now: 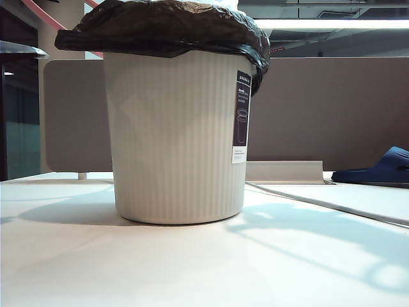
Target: Open the ring lid of the trash can, pull out the black garbage bag inside, and place it on the table.
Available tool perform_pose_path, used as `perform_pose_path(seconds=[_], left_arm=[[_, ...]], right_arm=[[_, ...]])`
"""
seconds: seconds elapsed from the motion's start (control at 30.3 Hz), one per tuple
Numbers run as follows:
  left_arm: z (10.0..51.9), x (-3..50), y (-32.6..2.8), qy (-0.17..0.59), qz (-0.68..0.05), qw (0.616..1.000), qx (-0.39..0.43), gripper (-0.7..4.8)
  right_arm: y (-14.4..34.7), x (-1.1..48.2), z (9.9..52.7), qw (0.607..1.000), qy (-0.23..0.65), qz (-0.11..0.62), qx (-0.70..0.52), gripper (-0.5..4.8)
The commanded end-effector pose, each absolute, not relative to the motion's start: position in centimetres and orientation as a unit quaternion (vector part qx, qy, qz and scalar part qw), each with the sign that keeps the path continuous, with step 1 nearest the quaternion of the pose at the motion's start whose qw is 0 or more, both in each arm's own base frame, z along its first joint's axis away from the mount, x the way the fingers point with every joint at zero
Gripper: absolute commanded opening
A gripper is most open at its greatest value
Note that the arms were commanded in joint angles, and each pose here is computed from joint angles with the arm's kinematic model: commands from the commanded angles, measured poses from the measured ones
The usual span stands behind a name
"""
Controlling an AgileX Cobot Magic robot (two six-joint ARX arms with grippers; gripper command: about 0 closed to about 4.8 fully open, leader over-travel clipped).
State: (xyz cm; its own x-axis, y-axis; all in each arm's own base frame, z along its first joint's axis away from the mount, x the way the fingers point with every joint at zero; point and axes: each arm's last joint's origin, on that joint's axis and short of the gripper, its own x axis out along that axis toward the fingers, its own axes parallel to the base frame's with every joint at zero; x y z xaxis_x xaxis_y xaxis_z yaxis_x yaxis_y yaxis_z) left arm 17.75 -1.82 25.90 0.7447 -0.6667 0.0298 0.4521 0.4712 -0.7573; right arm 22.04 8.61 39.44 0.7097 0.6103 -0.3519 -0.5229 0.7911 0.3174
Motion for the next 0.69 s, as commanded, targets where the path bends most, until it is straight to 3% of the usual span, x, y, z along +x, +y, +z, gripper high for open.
perform_pose_path(seconds=[0.03, 0.46, 0.49, 0.56, 0.69], left_arm=[[26.3, 18.2, -1.8, 0.114, -0.343, 0.844, -0.397, 3.47], [25.9, 19.6, -4.2, 0.097, -0.361, 0.835, -0.403, 3.28], [25.9, 19.6, -4.2, 0.097, -0.361, 0.835, -0.403, 2.98], [25.9, 19.6, -4.1, 0.096, -0.359, 0.836, -0.404, 1.71], [25.9, 19.6, -4.1, 0.095, -0.360, 0.837, -0.402, 0.48]], right_arm=[[8.6, 22.0, 39.7, 0.921, 0.217, 0.309, 0.099, 1.79], [8.7, 22.3, 39.4, 0.923, 0.222, 0.300, 0.097, 1.79], [8.7, 22.4, 39.4, 0.923, 0.222, 0.300, 0.097, 1.79], [8.8, 22.5, 39.4, 0.923, 0.222, 0.300, 0.097, 1.79], [8.9, 22.8, 39.2, 0.922, 0.225, 0.299, 0.097, 1.79]])
